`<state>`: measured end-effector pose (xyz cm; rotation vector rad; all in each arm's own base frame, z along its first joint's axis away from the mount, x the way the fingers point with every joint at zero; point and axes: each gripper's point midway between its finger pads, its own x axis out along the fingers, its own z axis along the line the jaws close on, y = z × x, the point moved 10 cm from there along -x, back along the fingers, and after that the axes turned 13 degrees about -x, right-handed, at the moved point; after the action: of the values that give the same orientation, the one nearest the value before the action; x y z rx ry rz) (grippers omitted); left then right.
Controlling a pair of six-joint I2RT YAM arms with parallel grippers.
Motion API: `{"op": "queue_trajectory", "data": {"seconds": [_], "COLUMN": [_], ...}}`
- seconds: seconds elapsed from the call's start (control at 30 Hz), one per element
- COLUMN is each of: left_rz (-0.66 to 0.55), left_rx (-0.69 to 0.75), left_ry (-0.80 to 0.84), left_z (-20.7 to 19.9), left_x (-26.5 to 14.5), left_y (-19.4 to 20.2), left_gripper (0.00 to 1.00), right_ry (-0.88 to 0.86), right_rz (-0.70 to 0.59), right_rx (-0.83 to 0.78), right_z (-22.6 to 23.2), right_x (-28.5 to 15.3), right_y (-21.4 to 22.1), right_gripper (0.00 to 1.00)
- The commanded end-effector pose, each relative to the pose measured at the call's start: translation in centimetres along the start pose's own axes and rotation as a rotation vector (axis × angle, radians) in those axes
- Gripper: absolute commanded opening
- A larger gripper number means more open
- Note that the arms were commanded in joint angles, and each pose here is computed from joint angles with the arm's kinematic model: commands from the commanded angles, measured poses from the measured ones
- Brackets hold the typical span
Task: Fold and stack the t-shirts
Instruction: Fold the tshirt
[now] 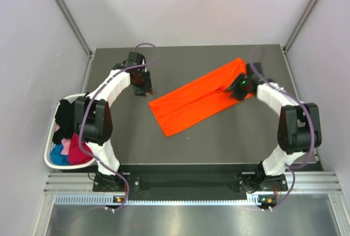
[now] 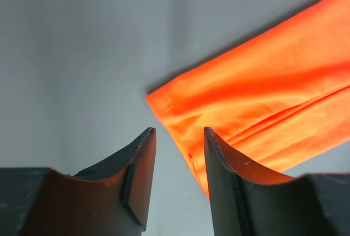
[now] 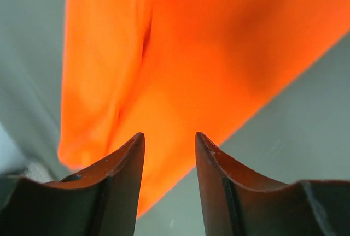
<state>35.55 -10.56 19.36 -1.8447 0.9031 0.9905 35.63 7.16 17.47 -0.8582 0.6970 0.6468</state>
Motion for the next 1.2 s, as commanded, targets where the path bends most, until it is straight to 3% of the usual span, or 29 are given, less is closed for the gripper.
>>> {"op": "queue_trajectory", "data": {"seconds": [0.0,0.07,0.17,0.3,0.37,0.6,1.17], "left_rz": [0.022,-0.019,-0.062,-0.100,-0.096,-0.054,-0.040], "left_rx": [0.037,0.002,-0.042,-0.070,-0.072,-0.074,-0.059], "left_ry": [0.006,-0.077,-0.075,-0.026,0.009,0.007,-0.003], "left_z": [-0.5,0.0,0.1,0.1,0.0,0.3,0.8], "left_x": [0.0,-0.6,-1.8,-2.9,-2.8,-2.5,-2.1], "left_y": [-0.9,-1.3,-1.6,-1.6,-1.6,-1.0,-0.6], "left_gripper": [0.44,0.44,0.44,0.45,0.45,0.44,0.41], "right_ry": [-0.087,-0.124,-0.119,-0.071,-0.074,-0.069,0.014], "right_rz": [-0.020,0.030,0.061,0.112,0.139,0.150,0.198], "right_rx": [0.124,0.111,0.163,0.307,0.300,0.353,0.367], "right_z": [4.8,6.2,8.2,10.3,11.4,15.4,16.6], "right_x": [-2.9,-3.0,-4.0,-4.3,-4.2,-3.7,-0.4], "right_y": [5.9,10.7,15.6,19.5,21.7,24.9,30.4], "right_gripper": [0.43,0.43,0.44,0.44,0.44,0.43,0.43]}}
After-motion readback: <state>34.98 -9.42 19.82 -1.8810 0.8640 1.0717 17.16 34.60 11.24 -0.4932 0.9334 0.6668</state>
